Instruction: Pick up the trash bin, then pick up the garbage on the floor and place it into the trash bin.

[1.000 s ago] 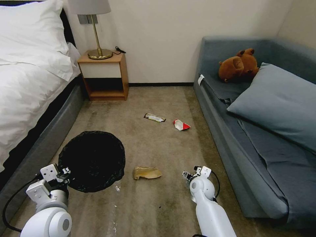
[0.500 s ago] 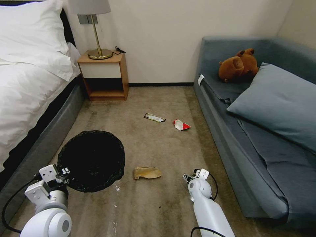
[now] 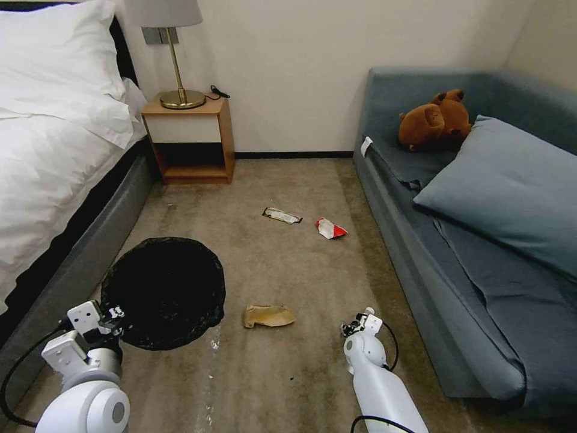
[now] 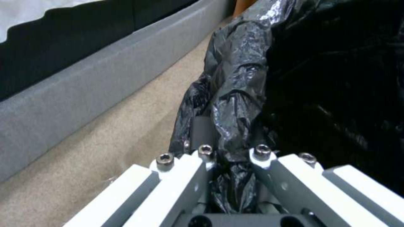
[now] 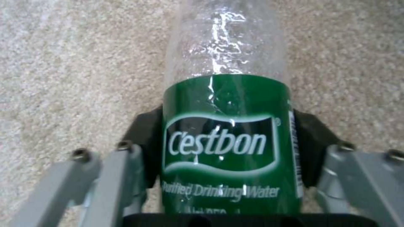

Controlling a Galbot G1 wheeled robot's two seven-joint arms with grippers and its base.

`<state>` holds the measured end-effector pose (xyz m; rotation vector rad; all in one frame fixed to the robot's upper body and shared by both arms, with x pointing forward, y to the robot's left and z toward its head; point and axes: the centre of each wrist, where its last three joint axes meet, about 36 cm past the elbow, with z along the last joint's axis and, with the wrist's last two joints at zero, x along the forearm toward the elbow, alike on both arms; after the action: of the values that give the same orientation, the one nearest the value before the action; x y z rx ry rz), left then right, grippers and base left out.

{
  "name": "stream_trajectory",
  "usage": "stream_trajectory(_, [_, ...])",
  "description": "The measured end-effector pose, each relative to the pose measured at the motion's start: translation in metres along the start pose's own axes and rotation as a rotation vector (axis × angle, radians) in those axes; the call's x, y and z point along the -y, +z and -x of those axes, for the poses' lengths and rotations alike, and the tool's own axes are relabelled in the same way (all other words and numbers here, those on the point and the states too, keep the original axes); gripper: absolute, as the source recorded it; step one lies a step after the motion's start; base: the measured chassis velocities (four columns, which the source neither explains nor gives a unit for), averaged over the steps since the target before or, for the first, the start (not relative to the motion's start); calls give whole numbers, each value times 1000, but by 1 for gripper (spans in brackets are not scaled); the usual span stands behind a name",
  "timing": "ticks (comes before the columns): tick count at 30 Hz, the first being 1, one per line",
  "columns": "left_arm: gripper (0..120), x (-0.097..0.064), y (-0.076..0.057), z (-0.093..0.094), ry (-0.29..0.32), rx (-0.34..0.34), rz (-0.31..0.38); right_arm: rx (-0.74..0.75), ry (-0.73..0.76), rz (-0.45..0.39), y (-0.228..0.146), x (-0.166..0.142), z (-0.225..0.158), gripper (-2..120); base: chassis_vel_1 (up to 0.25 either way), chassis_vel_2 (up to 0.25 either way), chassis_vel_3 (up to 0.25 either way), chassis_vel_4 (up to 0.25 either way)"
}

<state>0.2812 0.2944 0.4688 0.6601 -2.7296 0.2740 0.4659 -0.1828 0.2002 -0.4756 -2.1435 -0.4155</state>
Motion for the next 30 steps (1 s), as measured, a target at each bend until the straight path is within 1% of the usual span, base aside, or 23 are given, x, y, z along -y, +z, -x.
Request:
stream_trajectory(2, [1,0,-1,0,1,2,0,4,1,-1,1,0,0,50,0,0,0,0])
stream_trajectory(3, [1,0,-1,0,1,2,0,4,1,-1,1,0,0,50,0,0,0,0])
stream_trajectory(4, [1,0,-1,0,1,3,1,5,-1,-2,1,0,-1,43,0,0,0,0])
stream_trajectory(5, [1,0,-1,0,1,3,1,7,-1,-2,2,0,-1,39,0,0,0,0])
stream_trajectory(6, [1,0,-1,0,1,3,1,7,-1,-2,2,0,-1,39,0,0,0,0])
stream_trajectory(8, [1,0,-1,0,1,2,1,10,-11,-5,4,-3,-2,32,0,0,0,0])
stream_trajectory(9, [1,0,-1,0,1,2,1,10,-11,-5,4,-3,-2,32,0,0,0,0])
stream_trajectory(11, [1,0,-1,-1,1,2,1,14,-14,-8,6,-4,-2,25,0,0,0,0])
stream_trajectory(12, [1,0,-1,-1,1,2,1,14,-14,-8,6,-4,-2,25,0,0,0,0])
stream_trajectory(13, [1,0,-1,-1,1,2,1,16,-16,-9,6,-4,-3,23,0,0,0,0])
stream_trajectory(24, [1,1,-1,0,4,1,0,45,-27,-8,-1,-1,-11,22,0,0,0,0])
stream_trajectory(27, [1,1,1,1,5,-6,-1,77,-47,-5,-9,-3,-21,22,0,0,0,0])
stream_trajectory(29, [1,1,3,2,5,-12,-2,133,-75,-8,-20,-7,-35,22,0,0,0,0])
stream_trajectory(30, [1,1,3,2,5,-12,-2,133,-75,-8,-20,-7,-35,22,0,0,0,0])
